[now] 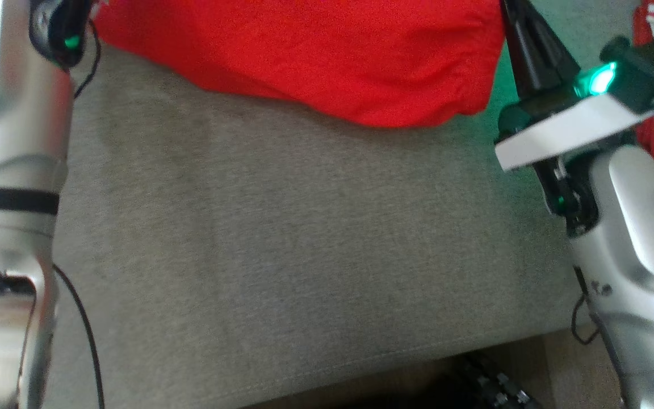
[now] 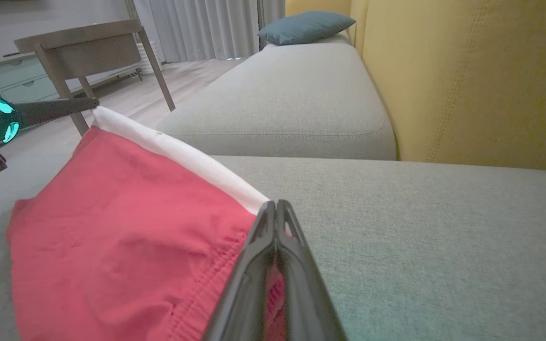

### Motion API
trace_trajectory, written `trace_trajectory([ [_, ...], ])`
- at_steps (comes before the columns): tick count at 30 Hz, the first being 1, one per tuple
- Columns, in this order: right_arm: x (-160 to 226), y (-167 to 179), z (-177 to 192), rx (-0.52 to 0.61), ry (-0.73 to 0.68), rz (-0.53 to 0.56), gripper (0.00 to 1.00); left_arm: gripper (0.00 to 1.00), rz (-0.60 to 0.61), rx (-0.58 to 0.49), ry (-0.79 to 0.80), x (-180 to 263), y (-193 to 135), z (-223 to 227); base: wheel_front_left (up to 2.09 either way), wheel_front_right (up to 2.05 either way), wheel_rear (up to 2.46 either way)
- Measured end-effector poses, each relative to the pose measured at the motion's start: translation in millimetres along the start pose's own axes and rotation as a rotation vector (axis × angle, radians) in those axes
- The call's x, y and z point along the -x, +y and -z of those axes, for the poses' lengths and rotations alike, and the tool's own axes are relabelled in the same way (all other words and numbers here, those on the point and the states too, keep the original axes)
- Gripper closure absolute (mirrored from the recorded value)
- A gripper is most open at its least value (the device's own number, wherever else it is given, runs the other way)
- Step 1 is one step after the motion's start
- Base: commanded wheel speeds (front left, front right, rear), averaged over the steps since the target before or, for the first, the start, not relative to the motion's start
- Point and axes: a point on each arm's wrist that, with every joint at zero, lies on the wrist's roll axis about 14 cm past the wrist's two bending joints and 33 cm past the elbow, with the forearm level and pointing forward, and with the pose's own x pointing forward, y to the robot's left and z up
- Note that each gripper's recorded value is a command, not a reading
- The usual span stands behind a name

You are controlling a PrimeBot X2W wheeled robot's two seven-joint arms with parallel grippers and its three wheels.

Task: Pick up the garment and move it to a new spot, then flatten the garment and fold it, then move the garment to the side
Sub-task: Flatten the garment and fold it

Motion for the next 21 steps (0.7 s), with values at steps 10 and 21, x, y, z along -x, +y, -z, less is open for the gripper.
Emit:
trace_trajectory([
  [10, -1, -21, 33, -0.023, 0.058, 0.053, 1.00, 0.71, 0.075, 0.032, 0.192, -32, -25, 82, 0.00, 0.00, 0.00],
  [21, 10, -26, -4, 0.017, -0.123, 0.079, 0.00, 0.00, -0.032, 0.002, -0.044, -13, 5, 34, 0.00, 0.00, 0.00],
])
